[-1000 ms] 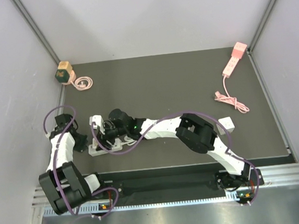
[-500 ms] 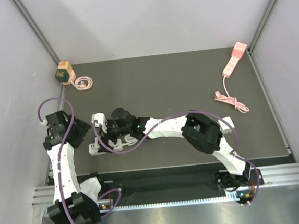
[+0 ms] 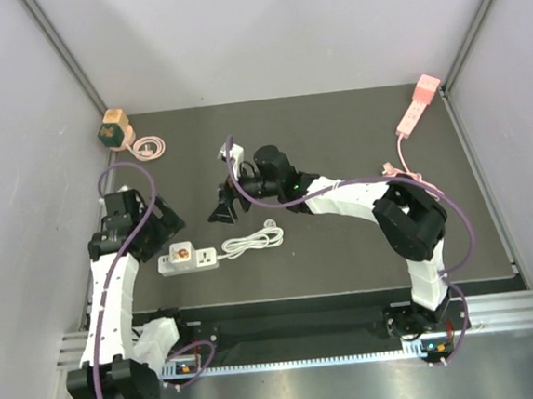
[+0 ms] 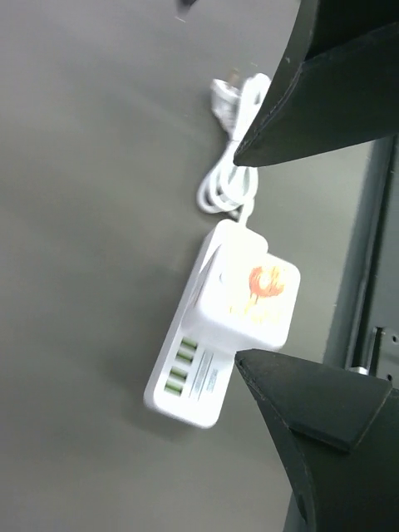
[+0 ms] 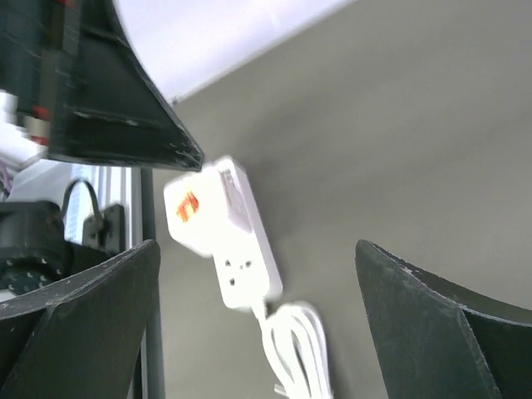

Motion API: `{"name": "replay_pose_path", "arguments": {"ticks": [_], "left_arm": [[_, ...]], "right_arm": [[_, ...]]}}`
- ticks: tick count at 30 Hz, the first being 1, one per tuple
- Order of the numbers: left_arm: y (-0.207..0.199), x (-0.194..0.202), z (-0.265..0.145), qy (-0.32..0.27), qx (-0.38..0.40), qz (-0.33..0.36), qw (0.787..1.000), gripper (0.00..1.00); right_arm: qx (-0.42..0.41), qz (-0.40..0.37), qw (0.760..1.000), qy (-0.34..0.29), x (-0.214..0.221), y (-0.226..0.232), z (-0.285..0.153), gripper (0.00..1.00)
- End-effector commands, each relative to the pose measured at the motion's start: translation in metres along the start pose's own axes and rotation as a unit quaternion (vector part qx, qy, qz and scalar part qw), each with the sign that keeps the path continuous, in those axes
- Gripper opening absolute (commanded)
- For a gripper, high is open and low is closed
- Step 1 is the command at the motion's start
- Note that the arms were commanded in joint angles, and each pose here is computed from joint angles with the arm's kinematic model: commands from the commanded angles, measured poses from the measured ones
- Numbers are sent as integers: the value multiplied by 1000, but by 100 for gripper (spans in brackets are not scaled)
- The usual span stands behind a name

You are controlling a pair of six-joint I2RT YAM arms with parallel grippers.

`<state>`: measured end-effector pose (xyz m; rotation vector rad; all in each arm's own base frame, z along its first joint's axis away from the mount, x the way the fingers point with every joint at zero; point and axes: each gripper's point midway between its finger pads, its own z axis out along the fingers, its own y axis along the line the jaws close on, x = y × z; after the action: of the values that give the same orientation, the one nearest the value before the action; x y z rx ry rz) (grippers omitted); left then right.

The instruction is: Pull the plug off the socket

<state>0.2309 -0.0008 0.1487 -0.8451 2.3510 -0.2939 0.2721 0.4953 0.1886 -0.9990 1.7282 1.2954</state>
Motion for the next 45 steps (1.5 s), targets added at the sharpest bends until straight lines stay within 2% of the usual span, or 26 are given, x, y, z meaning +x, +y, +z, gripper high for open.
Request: {"name": "replay_pose_path", "arguments": {"ticks": [1,5,12,16,30,34,38,42,45], "left_arm": [[-7,3,-1,14,-25,35,999,94],[8,10,2,15,-91,44,995,90],[11,26,12,53,-121,69,989,89],[14,38,17,87,-137,85,983,84],[14,53,31,131,-146,101,975,72],[11,45,30,127,-149,116,974,76],[3,34,29,129,-133,163,969,81],[-8,33,30,134,-110,168,970,83],[-1,37,30,138,-122,171,968,82]], "right_arm": [[-46,17,999,19,15,28,-3,100],[-60,39,997,35,34,31,-3,99],[-87,40,994,55,51,47,8,94],[-100,42,992,63,58,54,16,86],[-114,57,989,69,69,62,24,84],[-115,64,989,72,75,62,24,84],[-117,65,989,70,76,64,23,84],[-120,62,988,70,76,65,22,84],[-120,58,989,70,77,66,19,85]]}}
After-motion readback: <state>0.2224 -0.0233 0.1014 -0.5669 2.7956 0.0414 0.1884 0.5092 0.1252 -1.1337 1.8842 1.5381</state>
